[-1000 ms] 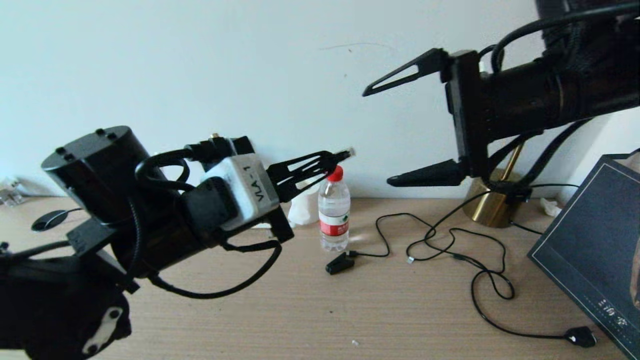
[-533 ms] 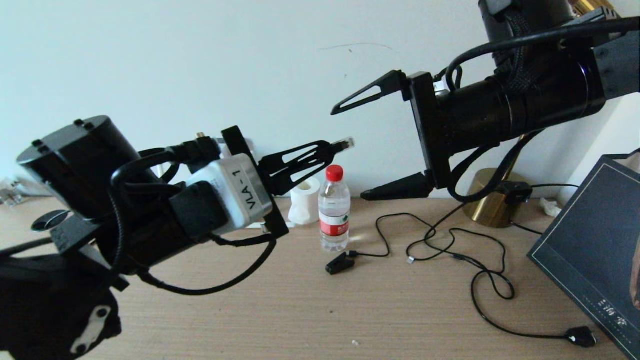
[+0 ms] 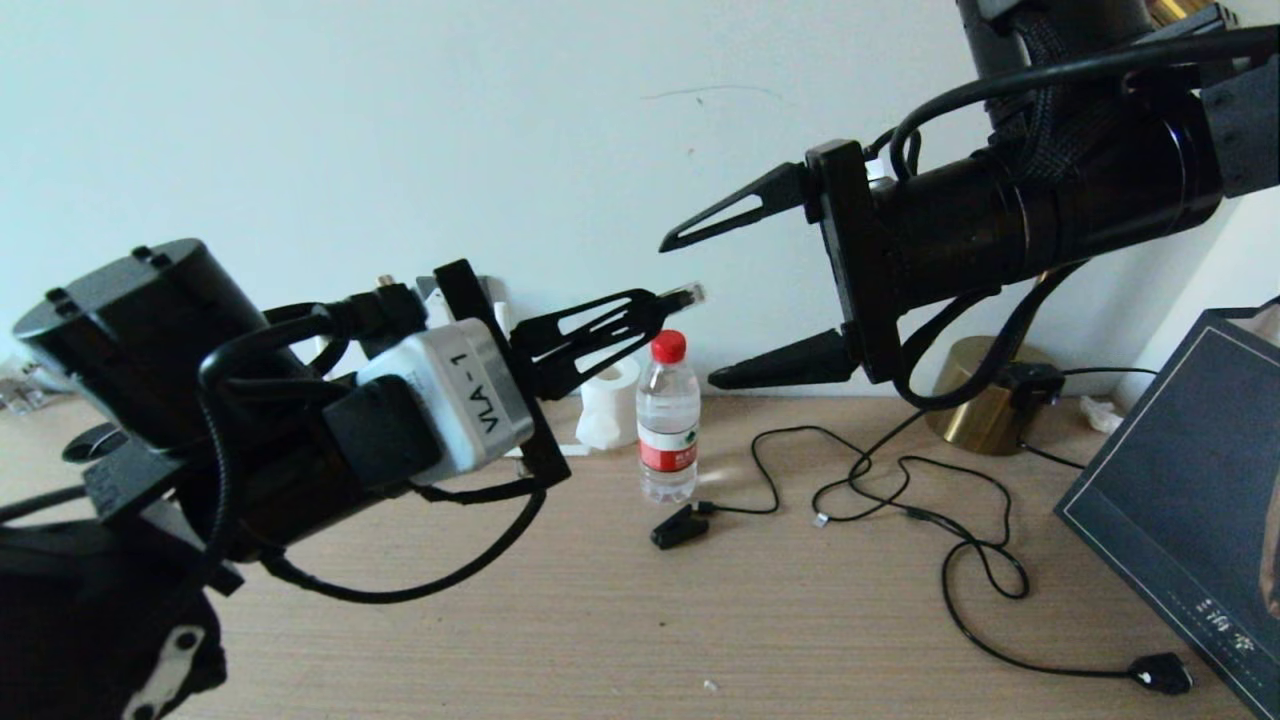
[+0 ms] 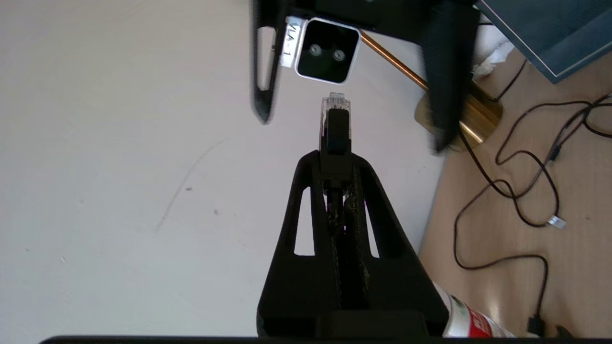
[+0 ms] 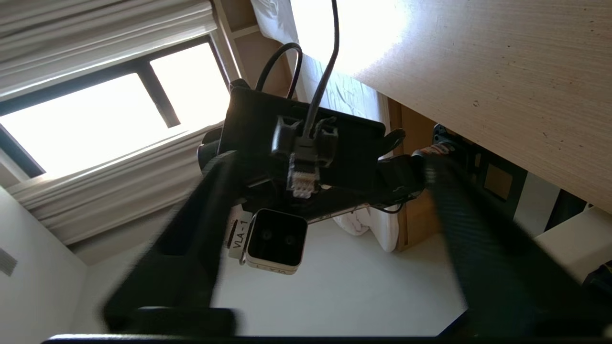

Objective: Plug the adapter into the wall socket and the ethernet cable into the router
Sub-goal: Align cable and router interface

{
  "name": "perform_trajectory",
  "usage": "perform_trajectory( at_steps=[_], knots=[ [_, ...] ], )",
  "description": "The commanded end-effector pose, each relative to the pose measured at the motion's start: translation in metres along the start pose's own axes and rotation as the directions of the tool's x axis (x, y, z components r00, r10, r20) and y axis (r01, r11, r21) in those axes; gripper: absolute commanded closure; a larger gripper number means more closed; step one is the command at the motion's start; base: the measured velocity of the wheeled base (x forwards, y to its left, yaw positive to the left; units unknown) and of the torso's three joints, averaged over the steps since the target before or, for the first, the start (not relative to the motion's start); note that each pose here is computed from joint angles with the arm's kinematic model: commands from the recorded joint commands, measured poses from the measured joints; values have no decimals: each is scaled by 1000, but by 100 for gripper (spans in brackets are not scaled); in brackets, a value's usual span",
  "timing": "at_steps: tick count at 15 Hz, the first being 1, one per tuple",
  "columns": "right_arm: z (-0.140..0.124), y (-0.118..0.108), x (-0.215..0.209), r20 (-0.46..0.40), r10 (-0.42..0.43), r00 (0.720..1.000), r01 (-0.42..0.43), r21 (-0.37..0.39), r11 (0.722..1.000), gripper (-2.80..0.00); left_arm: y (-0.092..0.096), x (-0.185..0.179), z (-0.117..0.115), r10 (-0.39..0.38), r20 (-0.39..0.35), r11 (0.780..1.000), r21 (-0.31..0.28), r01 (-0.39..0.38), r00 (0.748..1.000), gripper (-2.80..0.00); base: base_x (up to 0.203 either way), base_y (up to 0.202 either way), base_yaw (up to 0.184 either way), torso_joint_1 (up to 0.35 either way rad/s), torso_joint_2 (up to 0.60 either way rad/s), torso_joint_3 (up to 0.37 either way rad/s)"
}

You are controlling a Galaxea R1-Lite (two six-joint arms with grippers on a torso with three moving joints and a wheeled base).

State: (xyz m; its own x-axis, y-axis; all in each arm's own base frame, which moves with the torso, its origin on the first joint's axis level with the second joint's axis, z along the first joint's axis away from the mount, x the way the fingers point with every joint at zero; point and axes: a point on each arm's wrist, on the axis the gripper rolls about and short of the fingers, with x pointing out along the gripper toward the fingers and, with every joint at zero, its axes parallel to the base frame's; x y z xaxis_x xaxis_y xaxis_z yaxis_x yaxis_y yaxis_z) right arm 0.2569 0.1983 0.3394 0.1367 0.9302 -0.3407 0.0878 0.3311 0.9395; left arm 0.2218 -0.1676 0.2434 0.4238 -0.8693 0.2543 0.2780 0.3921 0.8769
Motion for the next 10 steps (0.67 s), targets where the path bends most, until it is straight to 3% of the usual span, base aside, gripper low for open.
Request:
perform_trajectory(
  at_steps=[1, 10],
  knots=[
    [-1, 0, 0, -7, 0, 1000, 0, 8, 1000, 0, -2, -3, 0, -5, -1, 1000, 1, 5, 1000, 0, 0, 0, 0, 0, 0, 0],
    [-8, 0, 7, -36, -7, 999, 7, 1, 1000, 0, -5, -1, -3, -13, -11, 1000, -7, 13, 1000, 0, 0, 0, 0, 0, 0, 0]
  ],
)
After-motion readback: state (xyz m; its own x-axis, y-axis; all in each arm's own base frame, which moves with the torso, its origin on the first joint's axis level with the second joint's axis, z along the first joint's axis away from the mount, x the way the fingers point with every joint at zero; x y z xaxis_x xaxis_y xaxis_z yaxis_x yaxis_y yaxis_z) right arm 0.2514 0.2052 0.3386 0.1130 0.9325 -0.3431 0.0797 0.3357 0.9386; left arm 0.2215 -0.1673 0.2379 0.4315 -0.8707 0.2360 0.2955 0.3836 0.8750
